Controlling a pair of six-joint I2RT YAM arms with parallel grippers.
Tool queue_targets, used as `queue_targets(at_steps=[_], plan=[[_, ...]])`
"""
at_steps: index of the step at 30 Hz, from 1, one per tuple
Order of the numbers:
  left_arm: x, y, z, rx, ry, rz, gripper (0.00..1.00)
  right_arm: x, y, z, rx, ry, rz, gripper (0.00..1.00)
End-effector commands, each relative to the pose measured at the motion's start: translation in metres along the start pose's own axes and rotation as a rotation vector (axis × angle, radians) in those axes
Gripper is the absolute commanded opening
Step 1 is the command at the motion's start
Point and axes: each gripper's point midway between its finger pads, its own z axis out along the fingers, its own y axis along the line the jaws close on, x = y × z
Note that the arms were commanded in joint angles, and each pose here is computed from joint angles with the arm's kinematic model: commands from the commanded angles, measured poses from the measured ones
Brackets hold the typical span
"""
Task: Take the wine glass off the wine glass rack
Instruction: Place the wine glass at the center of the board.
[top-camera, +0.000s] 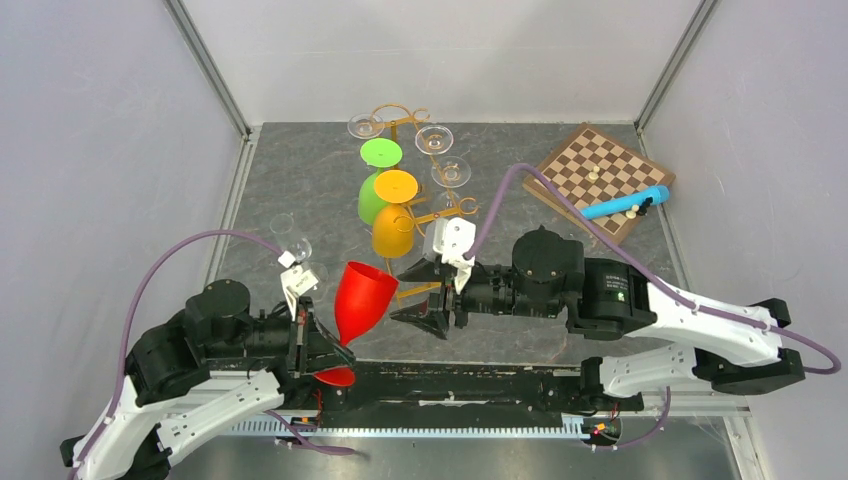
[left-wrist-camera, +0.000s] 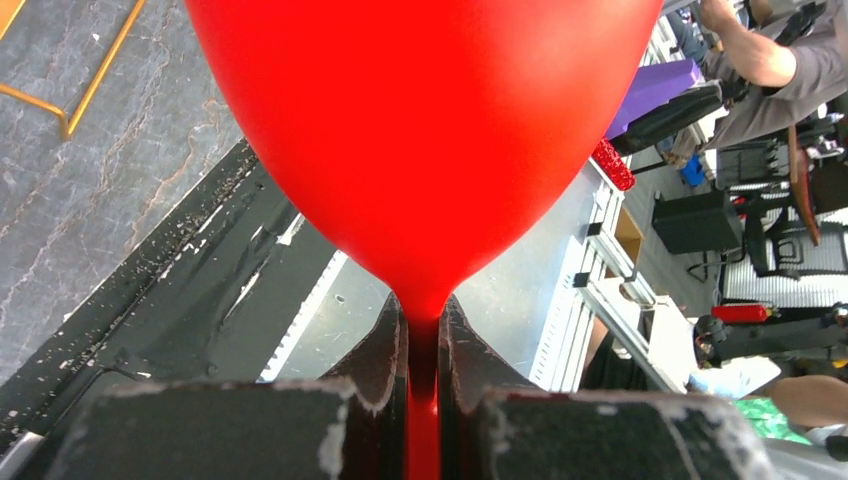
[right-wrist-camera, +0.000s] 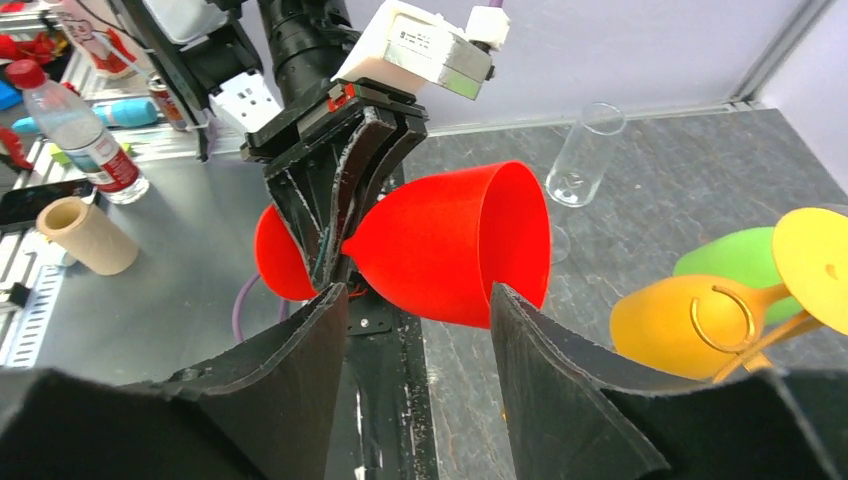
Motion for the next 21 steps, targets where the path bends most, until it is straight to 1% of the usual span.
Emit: queue_targets(at_steps=[1,5,9,13,19,21], plan=[[-0.002,-0.01,-0.004,0.067,-0.001,0.137,0.02,-0.023,0.022,-0.003,-0.176,-0.057,0.016,0.57],[0.001,-0.01,-0.005,0.083,0.004,0.165,0.02,-0.025,0.03,0.0,-0.262,-0.066,0.007,0.57],[0.004,-0.012,-0.009,0.099,-0.006,0.193,0.02,-0.023,0.03,0.004,-0.308,-0.061,0.017,0.58],[0.008,-0.012,-0.013,0.11,-0.004,0.208,0.02,-0.023,0.03,0.01,-0.333,-0.063,0.021,0.58],[0.015,-0.011,-0.019,0.112,-0.002,0.22,0.02,-0.034,0.035,0.01,-0.376,-0.106,0.007,0.58],[0.017,-0.011,-0.02,0.115,-0.004,0.223,0.02,-0.037,0.035,0.011,-0.38,-0.114,0.031,0.58]])
